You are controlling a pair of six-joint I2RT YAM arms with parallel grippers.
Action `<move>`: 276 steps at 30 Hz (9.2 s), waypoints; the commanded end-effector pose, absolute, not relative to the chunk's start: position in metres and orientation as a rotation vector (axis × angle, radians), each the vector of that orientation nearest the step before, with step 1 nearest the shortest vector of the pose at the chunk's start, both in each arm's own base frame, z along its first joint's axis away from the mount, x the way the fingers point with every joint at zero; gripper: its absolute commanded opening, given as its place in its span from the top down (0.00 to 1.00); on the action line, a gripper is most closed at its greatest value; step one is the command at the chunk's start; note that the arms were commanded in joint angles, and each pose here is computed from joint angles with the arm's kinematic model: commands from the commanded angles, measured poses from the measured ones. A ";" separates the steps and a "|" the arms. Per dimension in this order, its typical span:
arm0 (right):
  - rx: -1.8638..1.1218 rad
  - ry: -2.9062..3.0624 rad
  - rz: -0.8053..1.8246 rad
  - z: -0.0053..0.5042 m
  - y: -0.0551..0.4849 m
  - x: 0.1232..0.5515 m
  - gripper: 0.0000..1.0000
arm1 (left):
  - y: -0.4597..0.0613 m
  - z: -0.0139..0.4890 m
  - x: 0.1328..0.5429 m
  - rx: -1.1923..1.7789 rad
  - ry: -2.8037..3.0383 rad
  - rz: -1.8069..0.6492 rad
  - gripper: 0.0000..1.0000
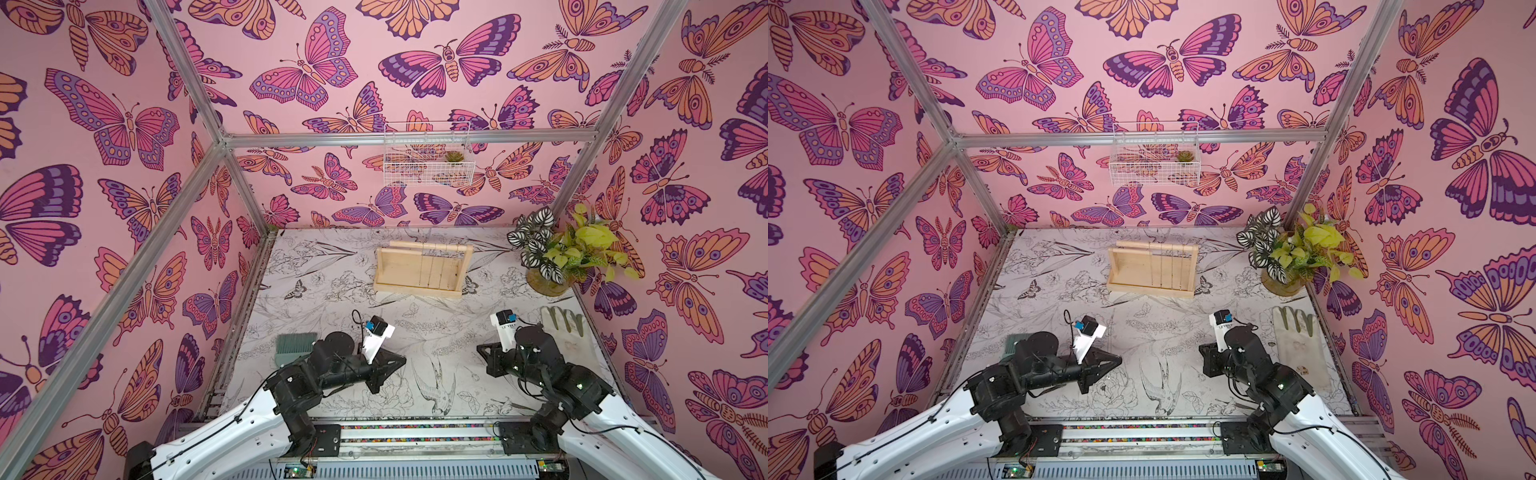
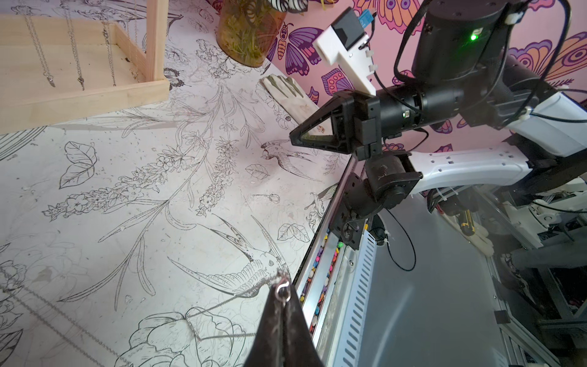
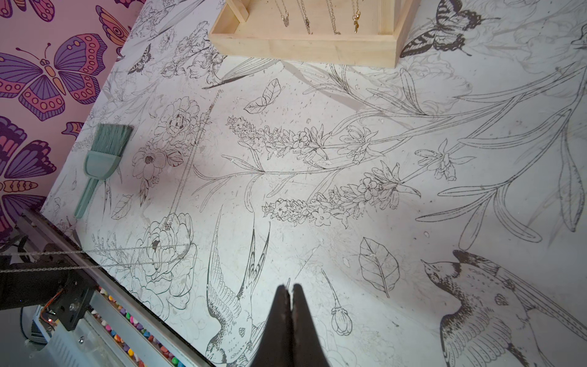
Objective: Take the necklace off the jewelry display stand
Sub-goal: Place the necklace at the center of the board, then take off the necklace from the stand.
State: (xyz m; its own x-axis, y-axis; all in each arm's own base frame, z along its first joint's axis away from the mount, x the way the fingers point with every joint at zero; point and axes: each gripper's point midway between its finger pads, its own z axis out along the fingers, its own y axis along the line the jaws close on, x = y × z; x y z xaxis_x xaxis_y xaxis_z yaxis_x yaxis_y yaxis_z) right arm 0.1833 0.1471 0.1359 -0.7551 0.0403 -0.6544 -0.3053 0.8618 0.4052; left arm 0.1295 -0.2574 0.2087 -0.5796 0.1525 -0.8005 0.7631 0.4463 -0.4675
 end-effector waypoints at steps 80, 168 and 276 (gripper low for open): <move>-0.237 2.400 0.595 0.121 0.164 0.210 1.00 | -0.270 0.236 0.175 0.800 1.987 -1.098 1.00; -0.302 2.438 0.683 0.093 0.171 0.192 1.00 | -0.279 0.100 0.320 0.703 2.268 -0.657 1.00; -0.238 2.349 0.555 0.130 0.154 0.208 1.00 | -0.332 0.222 0.427 0.395 1.528 -0.340 0.79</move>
State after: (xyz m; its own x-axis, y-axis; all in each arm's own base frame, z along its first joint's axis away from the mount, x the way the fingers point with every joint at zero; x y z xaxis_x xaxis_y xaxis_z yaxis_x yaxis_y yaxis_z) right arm 0.2048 0.1553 0.1191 -0.7582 -0.0204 -0.6517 -0.3123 0.8888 0.3354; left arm 0.4200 -0.3326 0.2304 0.0318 -0.0123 -0.9994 0.4729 0.8811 0.0042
